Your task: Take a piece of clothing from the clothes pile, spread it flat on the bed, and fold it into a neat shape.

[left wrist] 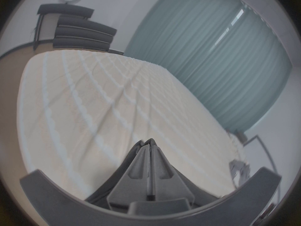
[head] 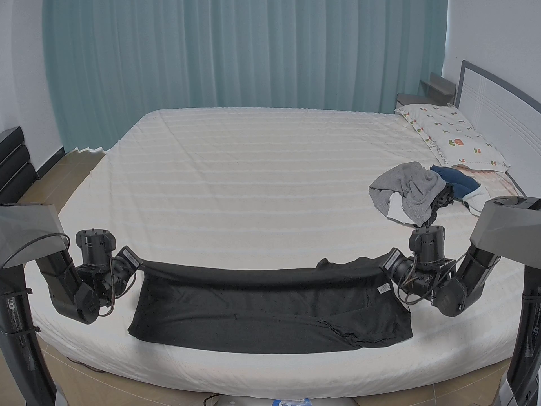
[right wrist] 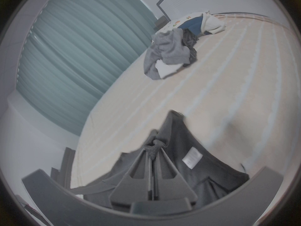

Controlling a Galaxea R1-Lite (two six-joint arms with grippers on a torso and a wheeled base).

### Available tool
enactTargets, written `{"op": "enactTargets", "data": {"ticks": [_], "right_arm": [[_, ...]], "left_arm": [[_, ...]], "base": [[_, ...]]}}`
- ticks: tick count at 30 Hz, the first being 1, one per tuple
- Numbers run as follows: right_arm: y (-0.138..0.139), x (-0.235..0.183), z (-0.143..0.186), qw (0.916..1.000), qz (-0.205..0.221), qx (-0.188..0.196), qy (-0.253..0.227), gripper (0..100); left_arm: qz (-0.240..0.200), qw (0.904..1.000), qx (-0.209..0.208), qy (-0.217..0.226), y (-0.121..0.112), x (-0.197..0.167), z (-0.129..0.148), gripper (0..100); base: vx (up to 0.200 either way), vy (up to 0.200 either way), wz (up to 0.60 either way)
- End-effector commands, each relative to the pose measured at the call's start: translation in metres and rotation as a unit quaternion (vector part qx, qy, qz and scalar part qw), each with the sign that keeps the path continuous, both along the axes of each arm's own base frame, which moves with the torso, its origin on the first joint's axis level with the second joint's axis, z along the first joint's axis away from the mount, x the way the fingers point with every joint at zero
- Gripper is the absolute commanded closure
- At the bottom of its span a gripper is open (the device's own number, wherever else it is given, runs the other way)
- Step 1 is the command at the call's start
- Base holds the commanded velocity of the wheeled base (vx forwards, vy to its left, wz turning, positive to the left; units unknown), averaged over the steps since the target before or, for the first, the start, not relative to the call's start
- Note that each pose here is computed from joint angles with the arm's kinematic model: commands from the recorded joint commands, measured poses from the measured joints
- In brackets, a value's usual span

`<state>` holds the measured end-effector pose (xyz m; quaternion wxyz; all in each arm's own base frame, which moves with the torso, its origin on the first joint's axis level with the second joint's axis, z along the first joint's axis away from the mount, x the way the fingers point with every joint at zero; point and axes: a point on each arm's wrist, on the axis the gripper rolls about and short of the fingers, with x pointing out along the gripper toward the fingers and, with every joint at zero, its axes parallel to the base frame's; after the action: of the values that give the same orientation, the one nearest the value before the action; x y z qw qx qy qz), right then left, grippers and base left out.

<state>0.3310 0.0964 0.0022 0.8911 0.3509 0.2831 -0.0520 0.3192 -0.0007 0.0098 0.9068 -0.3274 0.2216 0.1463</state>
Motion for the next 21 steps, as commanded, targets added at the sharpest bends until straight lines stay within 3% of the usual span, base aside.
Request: {"op": "enactTargets", "data": {"ticks": [1, 8, 19, 20, 21], "right_arm": [[-0.002, -0.024, -0.031, 0.9969, 0.022, -0.036, 0.067, 100], [0.007, -0.026, -0.033, 0.9965, 0.033, -0.037, 0.067, 100], [0.004, -0.025, -0.035, 0.9964, 0.027, -0.039, 0.070, 100], [0.003, -0.025, -0.035, 0.9965, 0.026, -0.038, 0.070, 100], [0.003, -0.025, -0.035, 0.9965, 0.026, -0.038, 0.070, 0]], "left_arm": [[-0.033, 0.9968, 0.028, 0.067, -0.003, -0.024, -0.029, 100], [-0.035, 0.9943, 0.029, 0.096, -0.006, -0.024, -0.048, 100], [-0.034, 0.9940, 0.024, 0.101, -0.006, -0.030, -0.047, 100], [-0.033, 0.9942, 0.024, 0.099, -0.006, -0.030, -0.045, 0], [-0.033, 0.9942, 0.024, 0.099, -0.006, -0.030, -0.045, 0]], "base": [[0.000, 0.000, 0.00], [0.000, 0.000, 0.00], [0.000, 0.000, 0.00], [0.000, 0.000, 0.00], [0.000, 0.000, 0.00]]}}
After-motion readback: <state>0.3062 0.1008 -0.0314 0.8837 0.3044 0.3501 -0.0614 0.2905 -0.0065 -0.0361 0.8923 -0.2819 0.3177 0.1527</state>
